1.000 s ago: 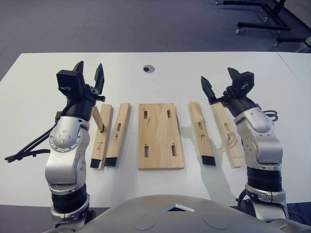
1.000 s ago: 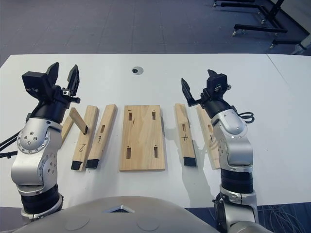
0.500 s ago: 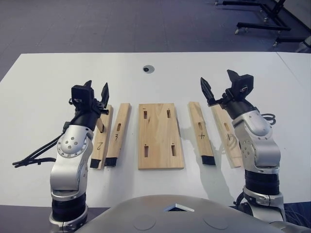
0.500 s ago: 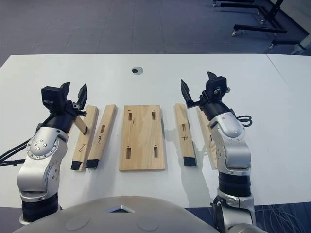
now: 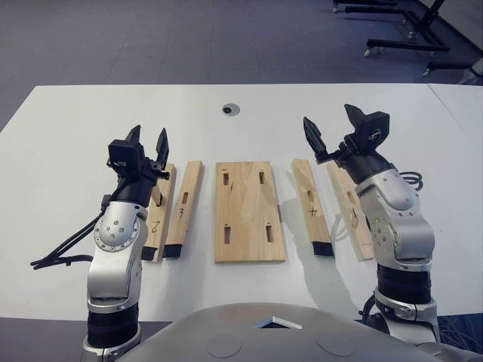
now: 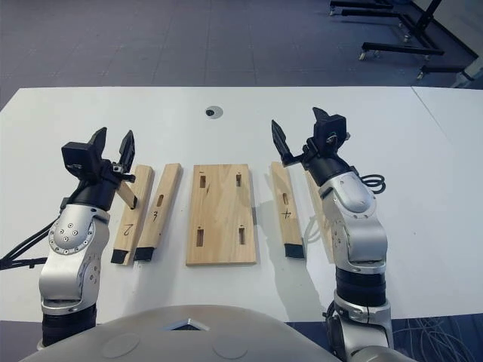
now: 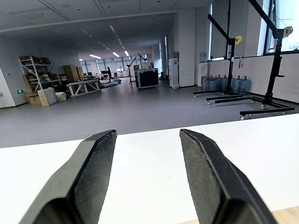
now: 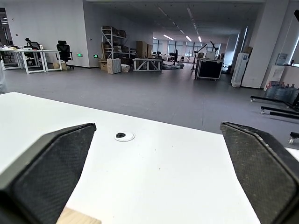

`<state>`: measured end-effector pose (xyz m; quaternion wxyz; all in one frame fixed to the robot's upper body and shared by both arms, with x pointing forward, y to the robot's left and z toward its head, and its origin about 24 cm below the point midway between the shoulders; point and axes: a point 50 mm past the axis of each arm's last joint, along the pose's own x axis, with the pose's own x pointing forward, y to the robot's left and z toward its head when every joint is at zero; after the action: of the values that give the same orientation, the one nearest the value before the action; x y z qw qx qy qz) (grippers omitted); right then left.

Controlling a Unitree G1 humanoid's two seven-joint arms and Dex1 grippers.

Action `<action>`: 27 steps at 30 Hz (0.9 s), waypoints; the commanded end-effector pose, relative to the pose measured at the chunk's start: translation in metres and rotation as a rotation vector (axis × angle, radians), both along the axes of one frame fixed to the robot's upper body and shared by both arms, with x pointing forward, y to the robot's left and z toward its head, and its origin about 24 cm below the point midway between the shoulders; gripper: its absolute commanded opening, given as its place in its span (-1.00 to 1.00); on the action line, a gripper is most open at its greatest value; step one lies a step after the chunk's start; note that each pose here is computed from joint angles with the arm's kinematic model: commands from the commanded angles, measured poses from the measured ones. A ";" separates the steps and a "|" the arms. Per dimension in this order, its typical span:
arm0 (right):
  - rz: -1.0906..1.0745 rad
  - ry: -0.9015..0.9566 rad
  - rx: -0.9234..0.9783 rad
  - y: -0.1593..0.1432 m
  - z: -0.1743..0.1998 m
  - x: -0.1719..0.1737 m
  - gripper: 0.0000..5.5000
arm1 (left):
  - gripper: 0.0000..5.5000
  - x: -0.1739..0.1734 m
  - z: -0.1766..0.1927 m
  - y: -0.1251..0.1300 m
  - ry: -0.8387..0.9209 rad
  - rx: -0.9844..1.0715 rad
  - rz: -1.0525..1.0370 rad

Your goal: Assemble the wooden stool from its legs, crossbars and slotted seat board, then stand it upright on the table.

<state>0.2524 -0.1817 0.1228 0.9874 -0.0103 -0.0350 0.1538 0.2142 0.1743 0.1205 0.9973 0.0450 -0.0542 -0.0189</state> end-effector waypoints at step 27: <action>-0.203 0.197 0.115 -0.003 -0.064 -0.034 0.78 | 0.35 -0.096 -0.022 0.014 0.300 -0.067 -0.040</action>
<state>0.2184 -0.1867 0.0590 0.9955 0.0551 0.0560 0.0526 0.1196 0.1895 0.1035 0.9966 0.0254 0.0568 -0.0543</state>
